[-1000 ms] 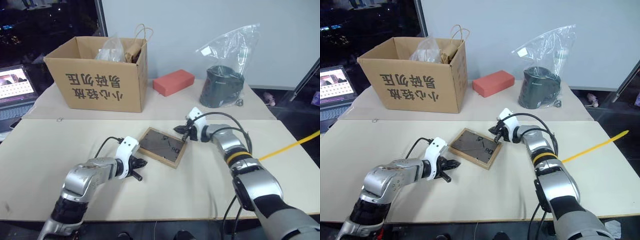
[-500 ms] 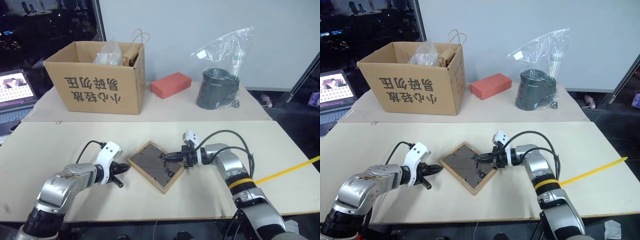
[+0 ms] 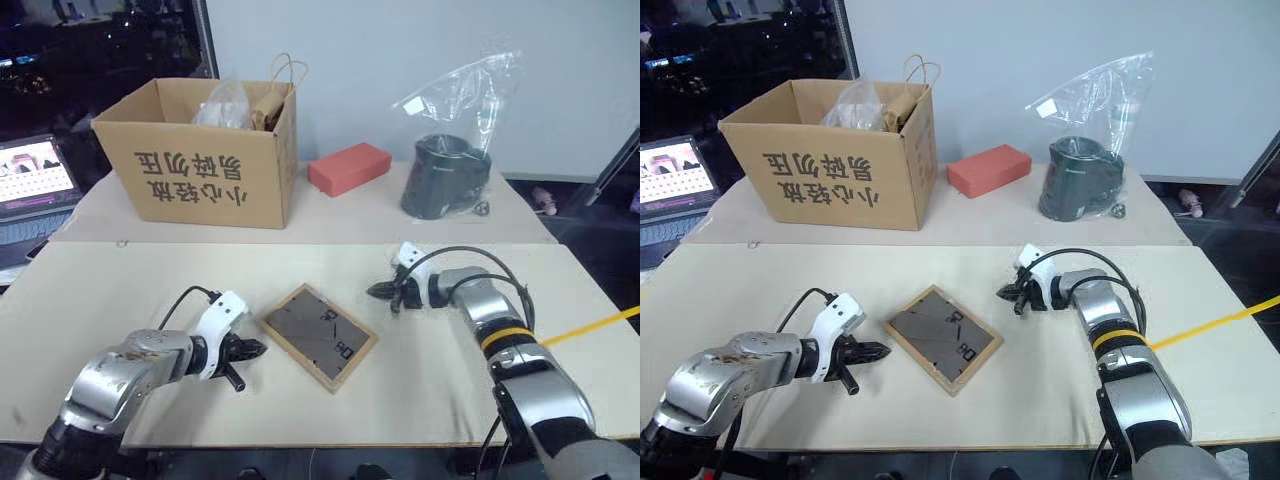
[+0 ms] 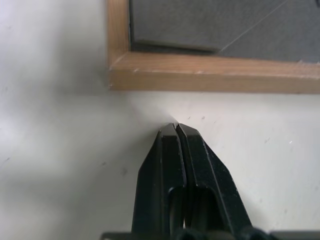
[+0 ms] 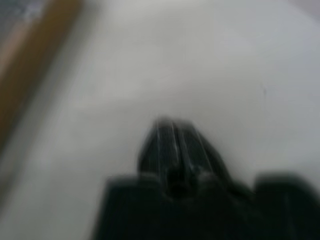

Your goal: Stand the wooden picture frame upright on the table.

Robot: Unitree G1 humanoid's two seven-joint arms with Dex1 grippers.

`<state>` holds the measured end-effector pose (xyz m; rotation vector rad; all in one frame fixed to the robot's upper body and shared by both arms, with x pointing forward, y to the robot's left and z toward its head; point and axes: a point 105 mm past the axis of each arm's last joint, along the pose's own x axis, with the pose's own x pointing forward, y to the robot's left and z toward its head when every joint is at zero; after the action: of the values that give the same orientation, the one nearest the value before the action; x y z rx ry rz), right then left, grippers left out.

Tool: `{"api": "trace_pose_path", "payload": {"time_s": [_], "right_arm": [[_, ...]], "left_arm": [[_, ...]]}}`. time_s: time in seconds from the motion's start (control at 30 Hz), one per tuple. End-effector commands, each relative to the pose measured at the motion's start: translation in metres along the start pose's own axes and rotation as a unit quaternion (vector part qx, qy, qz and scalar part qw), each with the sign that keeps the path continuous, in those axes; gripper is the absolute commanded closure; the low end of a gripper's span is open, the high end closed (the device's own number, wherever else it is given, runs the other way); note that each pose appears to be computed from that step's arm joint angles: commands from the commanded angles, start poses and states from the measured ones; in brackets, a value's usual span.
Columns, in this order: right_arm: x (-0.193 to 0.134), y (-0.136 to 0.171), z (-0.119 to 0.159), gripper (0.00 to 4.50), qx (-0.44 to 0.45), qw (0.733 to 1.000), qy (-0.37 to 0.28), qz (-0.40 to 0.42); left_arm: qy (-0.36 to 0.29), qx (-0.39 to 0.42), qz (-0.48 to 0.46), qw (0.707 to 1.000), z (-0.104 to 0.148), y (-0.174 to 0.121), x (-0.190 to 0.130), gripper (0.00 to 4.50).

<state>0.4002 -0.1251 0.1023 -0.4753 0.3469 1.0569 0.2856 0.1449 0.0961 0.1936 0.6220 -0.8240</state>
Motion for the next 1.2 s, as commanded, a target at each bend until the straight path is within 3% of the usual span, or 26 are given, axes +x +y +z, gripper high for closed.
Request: {"api": "trace_pose_path", "payload": {"time_s": [0.03,0.17,0.37,0.5,0.67,0.9,1.2], "right_arm": [[0.008,0.049,-0.009,4.5,0.022,0.992,-0.008,0.124],[-0.006,0.09,-0.001,4.5,0.06,0.976,-0.029,0.209],[-0.008,0.111,0.009,4.5,0.068,0.975,-0.025,0.21],[-0.003,0.11,0.015,4.5,0.062,0.98,-0.027,0.187],[-0.009,0.086,-0.006,4.5,0.059,0.991,0.011,0.123],[-0.006,0.059,-0.004,4.5,0.061,0.995,0.005,0.074],[0.021,0.073,0.006,4.5,0.057,0.993,-0.011,0.104]], "left_arm": [[0.002,-0.001,0.007,1.0,0.002,0.006,0.009,4.42],[-0.008,0.015,0.026,1.0,0.013,0.023,0.018,4.42],[-0.003,0.046,0.006,0.999,0.02,0.028,0.037,4.42],[0.002,0.054,-0.012,0.998,0.021,0.026,0.039,4.42],[0.03,0.042,-0.034,0.998,0.001,0.024,0.021,4.42],[0.05,0.029,-0.07,0.996,-0.013,0.013,0.004,4.42],[0.025,0.022,-0.095,0.995,0.002,-0.017,0.035,4.42]]}}
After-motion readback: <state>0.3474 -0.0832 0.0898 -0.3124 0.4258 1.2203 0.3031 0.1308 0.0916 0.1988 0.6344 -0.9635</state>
